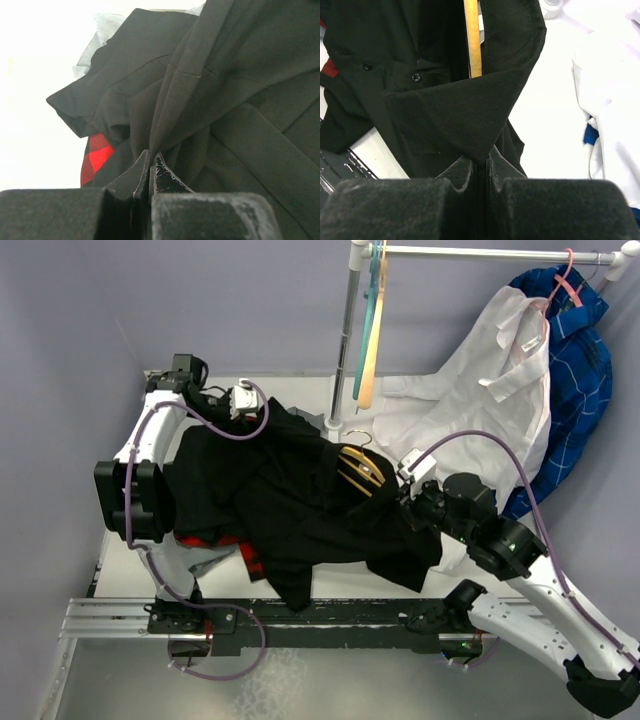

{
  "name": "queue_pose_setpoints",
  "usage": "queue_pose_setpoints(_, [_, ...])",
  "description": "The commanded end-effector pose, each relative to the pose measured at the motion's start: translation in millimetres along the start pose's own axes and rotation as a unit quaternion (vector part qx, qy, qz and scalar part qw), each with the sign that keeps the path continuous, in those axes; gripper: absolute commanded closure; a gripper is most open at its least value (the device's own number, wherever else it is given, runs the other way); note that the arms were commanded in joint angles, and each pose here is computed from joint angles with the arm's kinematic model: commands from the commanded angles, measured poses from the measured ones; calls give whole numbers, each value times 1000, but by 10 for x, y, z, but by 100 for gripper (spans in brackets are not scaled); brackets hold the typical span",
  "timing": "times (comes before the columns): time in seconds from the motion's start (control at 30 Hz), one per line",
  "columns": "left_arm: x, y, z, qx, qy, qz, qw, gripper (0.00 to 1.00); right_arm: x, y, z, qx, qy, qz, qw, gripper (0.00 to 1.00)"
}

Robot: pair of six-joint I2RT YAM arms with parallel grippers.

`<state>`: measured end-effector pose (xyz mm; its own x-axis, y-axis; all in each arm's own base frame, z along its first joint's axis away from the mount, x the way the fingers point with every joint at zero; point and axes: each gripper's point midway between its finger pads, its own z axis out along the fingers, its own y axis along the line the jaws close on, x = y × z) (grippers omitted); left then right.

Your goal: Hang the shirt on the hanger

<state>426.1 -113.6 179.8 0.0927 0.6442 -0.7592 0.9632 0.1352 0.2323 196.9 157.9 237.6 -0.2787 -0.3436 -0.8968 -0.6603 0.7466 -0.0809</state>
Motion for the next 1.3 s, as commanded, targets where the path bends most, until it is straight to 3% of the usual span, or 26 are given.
queue_pose_setpoints(0.0, [-143,182,-188,-45,-14,14,999,100,-390,-177,-158,43,-49,-1,998,100])
queue_pose_setpoints(0.23, [38,273,-161,-82,3,-25,996,100,-537,-438,-378,119,-52,32,991,100])
queue_pose_setpoints(0.4, [311,240,-72,-74,16,-51,996,100,-539,-490,-575,138,-36,54,988,100])
queue_pose_setpoints(0.6, [310,248,-71,-79,10,-64,995,100,-599,-532,-764,148,-41,56,987,100])
queue_pose_setpoints(0.67, [256,232,-92,-77,3,-68,995,100,-591,-596,-847,172,-33,79,981,100])
queue_pose_setpoints(0.7, [205,198,-100,-72,-4,-75,995,100,-594,-607,-888,185,-35,129,974,100])
queue_pose_setpoints(0.73, [101,158,-124,-65,-17,-87,994,79,-579,-617,-900,195,-25,154,968,100])
queue_pose_setpoints(0.77, [-51,92,-153,-53,-41,-104,992,46,-554,-585,-892,191,-9,166,967,100])
queue_pose_setpoints(0.8, [-210,8,-206,-41,-62,-118,990,3,-478,-548,-868,186,20,164,969,100])
queue_pose_setpoints(0.9, [-708,-60,-468,-70,-102,-134,983,1,-255,-473,-722,187,86,186,961,100])
queue_pose_setpoints(1.0, [-1102,-70,-740,-140,-120,-145,972,1,-97,-502,-639,215,107,213,947,100])
queue_pose_setpoints(1.27, [-1497,-84,-1280,-251,-83,-264,928,1,-419,-988,-446,342,22,218,914,100])
